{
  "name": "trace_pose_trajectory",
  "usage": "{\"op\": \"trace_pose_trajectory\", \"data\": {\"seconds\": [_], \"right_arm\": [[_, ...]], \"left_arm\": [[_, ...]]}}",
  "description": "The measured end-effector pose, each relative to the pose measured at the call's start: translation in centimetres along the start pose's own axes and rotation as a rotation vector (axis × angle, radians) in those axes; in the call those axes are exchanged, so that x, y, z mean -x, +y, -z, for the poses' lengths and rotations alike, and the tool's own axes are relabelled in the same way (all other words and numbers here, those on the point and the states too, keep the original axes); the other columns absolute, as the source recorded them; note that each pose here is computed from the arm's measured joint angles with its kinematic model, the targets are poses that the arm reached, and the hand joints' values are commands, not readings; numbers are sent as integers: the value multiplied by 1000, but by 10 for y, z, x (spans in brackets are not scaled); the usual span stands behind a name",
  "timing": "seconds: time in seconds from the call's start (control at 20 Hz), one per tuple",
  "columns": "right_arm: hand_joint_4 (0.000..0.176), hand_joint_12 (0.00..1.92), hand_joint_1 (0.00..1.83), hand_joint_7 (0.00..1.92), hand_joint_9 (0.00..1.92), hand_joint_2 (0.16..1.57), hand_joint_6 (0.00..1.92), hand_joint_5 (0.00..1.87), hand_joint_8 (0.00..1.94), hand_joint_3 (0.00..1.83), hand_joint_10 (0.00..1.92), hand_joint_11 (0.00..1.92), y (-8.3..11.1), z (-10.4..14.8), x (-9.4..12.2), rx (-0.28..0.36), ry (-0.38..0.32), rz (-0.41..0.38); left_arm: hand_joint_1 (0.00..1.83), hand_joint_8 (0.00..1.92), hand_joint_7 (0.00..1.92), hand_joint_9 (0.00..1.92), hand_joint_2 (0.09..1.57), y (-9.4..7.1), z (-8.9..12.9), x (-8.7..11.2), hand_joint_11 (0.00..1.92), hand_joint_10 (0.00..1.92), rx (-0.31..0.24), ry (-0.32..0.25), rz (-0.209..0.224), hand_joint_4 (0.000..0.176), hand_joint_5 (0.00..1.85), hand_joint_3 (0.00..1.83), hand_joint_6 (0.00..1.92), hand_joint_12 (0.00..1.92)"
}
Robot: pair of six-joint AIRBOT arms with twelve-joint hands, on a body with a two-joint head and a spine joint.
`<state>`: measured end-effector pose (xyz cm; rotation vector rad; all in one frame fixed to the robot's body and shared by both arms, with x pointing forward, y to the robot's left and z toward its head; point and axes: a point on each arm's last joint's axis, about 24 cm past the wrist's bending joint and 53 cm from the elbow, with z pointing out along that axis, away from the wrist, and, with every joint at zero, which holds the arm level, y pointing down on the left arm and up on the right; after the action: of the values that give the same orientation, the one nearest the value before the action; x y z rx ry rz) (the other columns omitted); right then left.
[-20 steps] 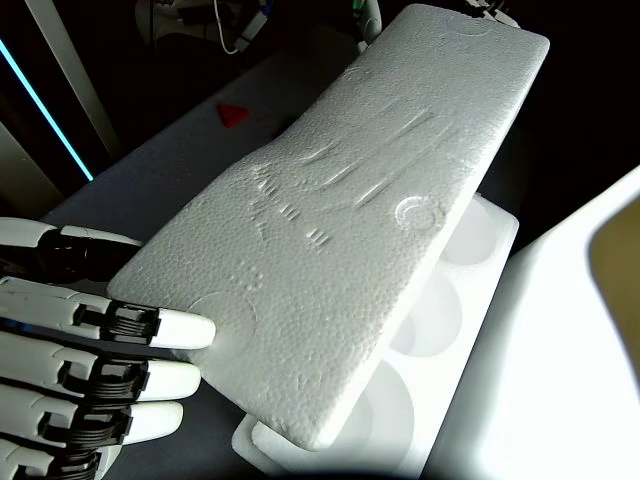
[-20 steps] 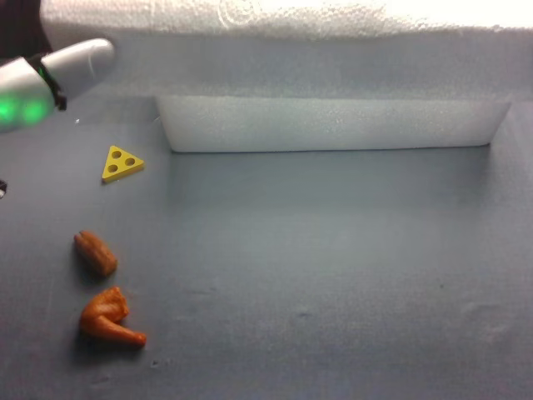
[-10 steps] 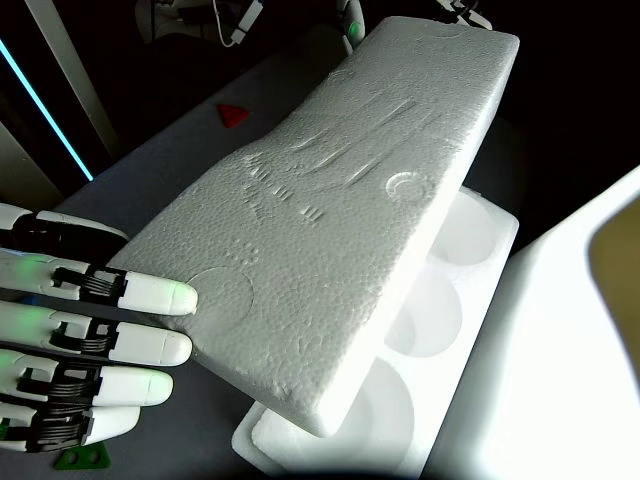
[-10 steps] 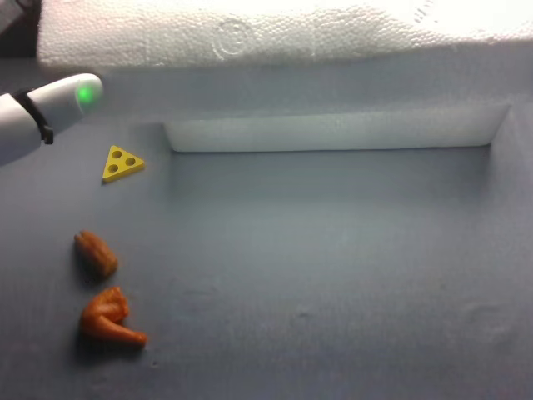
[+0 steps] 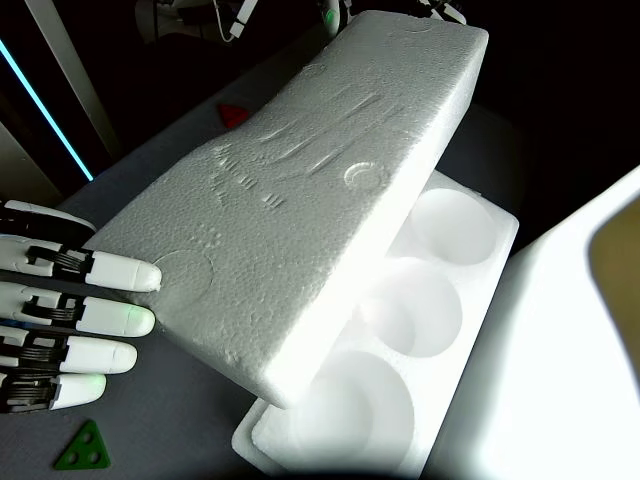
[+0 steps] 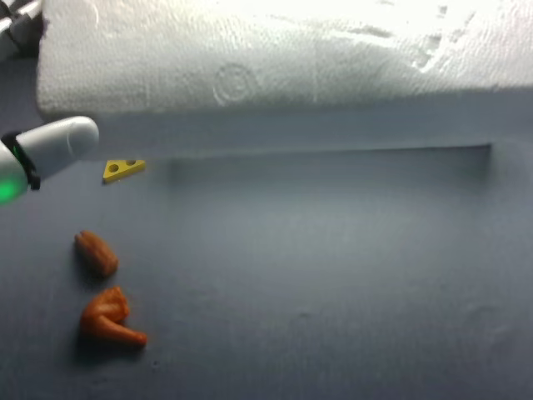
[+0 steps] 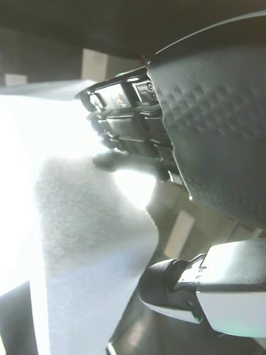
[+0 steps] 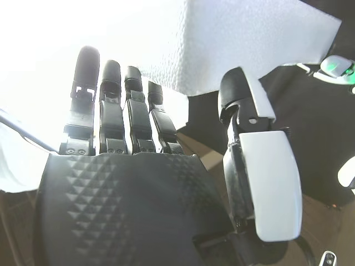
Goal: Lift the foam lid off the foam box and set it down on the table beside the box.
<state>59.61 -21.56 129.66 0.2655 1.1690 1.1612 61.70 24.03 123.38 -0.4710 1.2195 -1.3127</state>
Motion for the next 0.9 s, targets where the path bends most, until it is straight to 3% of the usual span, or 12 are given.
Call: {"op": "trace_pose_trajectory", "data": {"seconds": [0.15, 0.3, 0.35, 0.45, 0.55, 0.65, 0.85, 0.9], "right_arm": [[0, 706, 489, 118, 21, 1310, 172, 51, 1, 2, 276, 0, -9, 7, -9, -31, 34, -23], [0, 711, 469, 99, 85, 1312, 36, 82, 1, 0, 128, 0, -16, 15, -19, -60, 72, -38], [0, 634, 434, 85, 92, 1312, 16, 66, 2, 0, 97, 0, -20, 19, -23, -77, 85, -49], [0, 629, 419, 99, 117, 1323, 6, 69, 4, 1, 67, 0, -23, 24, -29, -92, 103, -59], [0, 527, 408, 104, 99, 1322, 0, 59, 3, 0, 43, 0, -29, 31, -36, -115, 132, -69], [0, 506, 373, 102, 78, 1335, 0, 54, 1, 4, 30, 0, -36, 37, -38, -140, 145, -73], [0, 924, 393, 119, 120, 1321, 4, 78, 9, 0, 48, 0, -49, 45, -42, -186, 152, -87], [0, 946, 391, 117, 110, 1313, 1, 73, 7, 0, 44, 0, -53, 47, -44, -194, 156, -93]], "left_arm": [[364, 0, 0, 0, 1070, 9, 6, -7, 58, 0, 30, 29, 12, 0, 253, 0, 5, 28], [383, 0, 0, 0, 1087, 18, 14, -16, 73, 0, 66, 47, 38, 0, 256, 5, 4, 46], [375, 0, 0, 0, 1091, 23, 19, -22, 62, 0, 84, 62, 45, 0, 259, 6, 4, 48], [377, 0, 0, 0, 1091, 31, 26, -26, 2, 0, 110, 68, 57, 0, 268, 0, 2, 252], [392, 0, 0, 0, 1091, 39, 33, -33, 0, 0, 133, 79, 81, 0, 255, 0, 0, 207], [331, 0, 0, 0, 1104, 41, 34, -39, 0, 0, 136, 86, 99, 0, 229, 5, 1, 16], [324, 0, 0, 0, 1122, 49, 36, -51, 0, 0, 162, 123, 110, 0, 227, 8, 1, 0], [327, 0, 0, 0, 1125, 52, 36, -52, 0, 0, 169, 135, 102, 0, 234, 9, 4, 0]]}}
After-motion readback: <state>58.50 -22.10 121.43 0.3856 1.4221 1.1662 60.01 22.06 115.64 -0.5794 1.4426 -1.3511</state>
